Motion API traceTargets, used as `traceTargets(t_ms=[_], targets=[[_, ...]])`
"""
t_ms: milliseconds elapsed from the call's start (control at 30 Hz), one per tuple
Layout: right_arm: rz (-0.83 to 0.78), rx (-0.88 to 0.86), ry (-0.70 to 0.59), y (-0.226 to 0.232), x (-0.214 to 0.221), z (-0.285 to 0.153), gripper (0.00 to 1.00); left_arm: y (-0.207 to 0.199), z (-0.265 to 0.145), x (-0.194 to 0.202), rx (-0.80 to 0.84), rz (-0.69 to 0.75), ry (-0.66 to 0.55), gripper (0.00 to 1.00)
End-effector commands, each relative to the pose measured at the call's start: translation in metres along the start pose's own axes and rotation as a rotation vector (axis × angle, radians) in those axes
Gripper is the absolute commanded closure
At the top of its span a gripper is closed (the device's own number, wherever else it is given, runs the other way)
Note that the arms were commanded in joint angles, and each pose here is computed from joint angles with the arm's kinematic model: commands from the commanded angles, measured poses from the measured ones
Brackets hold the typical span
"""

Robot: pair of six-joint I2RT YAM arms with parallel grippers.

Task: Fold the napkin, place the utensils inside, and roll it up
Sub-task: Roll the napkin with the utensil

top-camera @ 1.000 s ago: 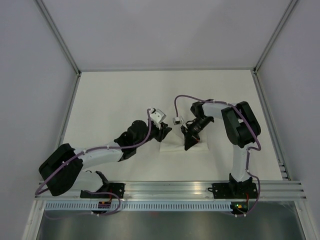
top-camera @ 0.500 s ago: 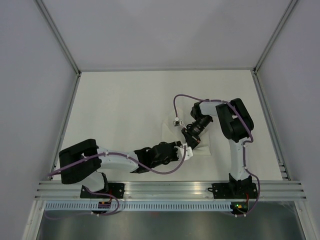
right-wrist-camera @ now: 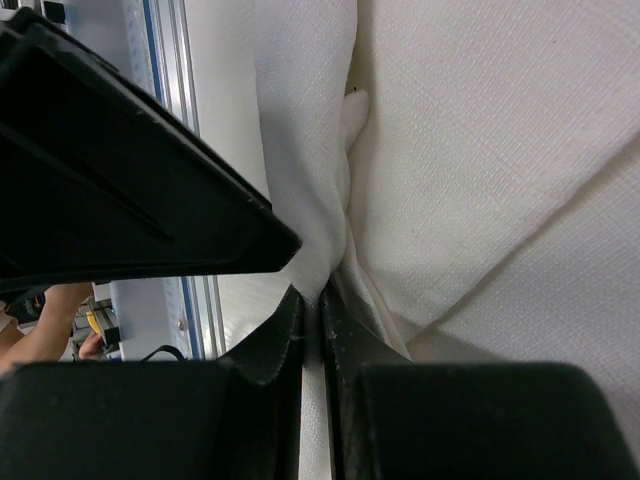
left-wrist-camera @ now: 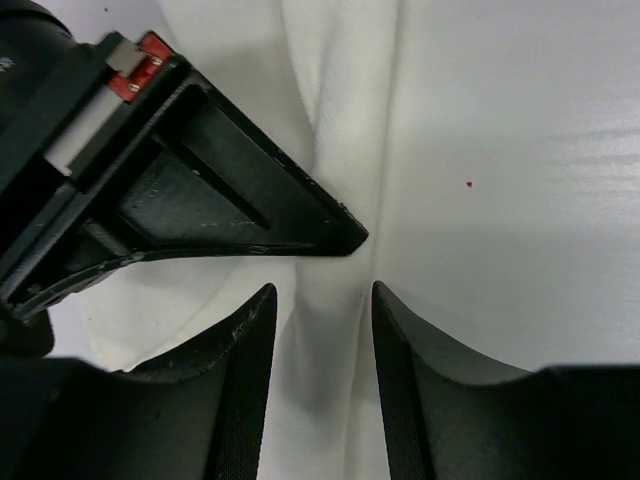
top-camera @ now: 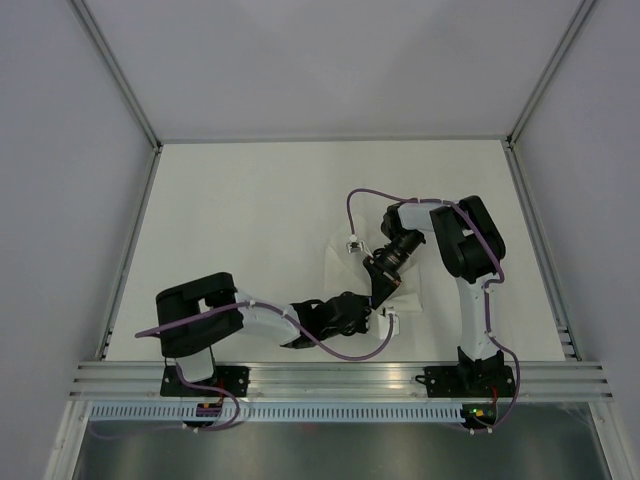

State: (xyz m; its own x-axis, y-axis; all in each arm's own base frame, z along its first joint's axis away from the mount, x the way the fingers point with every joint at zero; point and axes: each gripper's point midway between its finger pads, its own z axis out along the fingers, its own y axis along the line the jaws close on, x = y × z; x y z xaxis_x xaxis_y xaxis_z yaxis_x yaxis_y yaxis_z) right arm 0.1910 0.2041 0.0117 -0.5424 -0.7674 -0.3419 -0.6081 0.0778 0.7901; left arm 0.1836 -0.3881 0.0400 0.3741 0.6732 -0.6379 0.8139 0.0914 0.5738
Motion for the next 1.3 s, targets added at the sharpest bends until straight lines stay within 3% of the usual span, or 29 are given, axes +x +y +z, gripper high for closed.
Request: traceTargets(t_ms=[0,267,567,667,767,933,1000,1267], targets=[[-0.098,0.106,0.098,-0.042,0.017,0.001,0.97,-0.001,0.01,-0.007,0.012,0.075,-0.027,0.51],[-0.093,0.106,0.098,-0.043,0.016,0.001,0.97,-0.014,0.016,0.012,0.07,0.041,0.023,0.54],[-0.092,0.105,0.095,-0.042,0.016,0.001,0.97,-0.036,0.013,0.026,0.225,-0.064,0.081,0.93],[-0.096,0.107,0.091,-0.041,0.016,0.0,0.95,-0.045,0.011,0.027,0.287,-0.098,0.089,0.98],[-0.103,0.13,0.083,-0.041,0.012,-0.003,0.82,-0.053,0.009,0.031,0.352,-0.151,0.109,0.98],[-0.144,0.21,0.026,-0.036,-0.009,-0.02,0.5,-0.057,0.007,0.036,0.44,-0.259,0.144,0.98],[-0.164,0.238,-0.003,-0.031,-0.019,-0.031,0.21,-0.06,0.005,0.04,0.468,-0.284,0.16,0.98],[-0.16,0.406,-0.193,-0.028,-0.067,-0.089,0.19,-0.052,0.004,0.036,0.541,-0.44,0.125,0.98]])
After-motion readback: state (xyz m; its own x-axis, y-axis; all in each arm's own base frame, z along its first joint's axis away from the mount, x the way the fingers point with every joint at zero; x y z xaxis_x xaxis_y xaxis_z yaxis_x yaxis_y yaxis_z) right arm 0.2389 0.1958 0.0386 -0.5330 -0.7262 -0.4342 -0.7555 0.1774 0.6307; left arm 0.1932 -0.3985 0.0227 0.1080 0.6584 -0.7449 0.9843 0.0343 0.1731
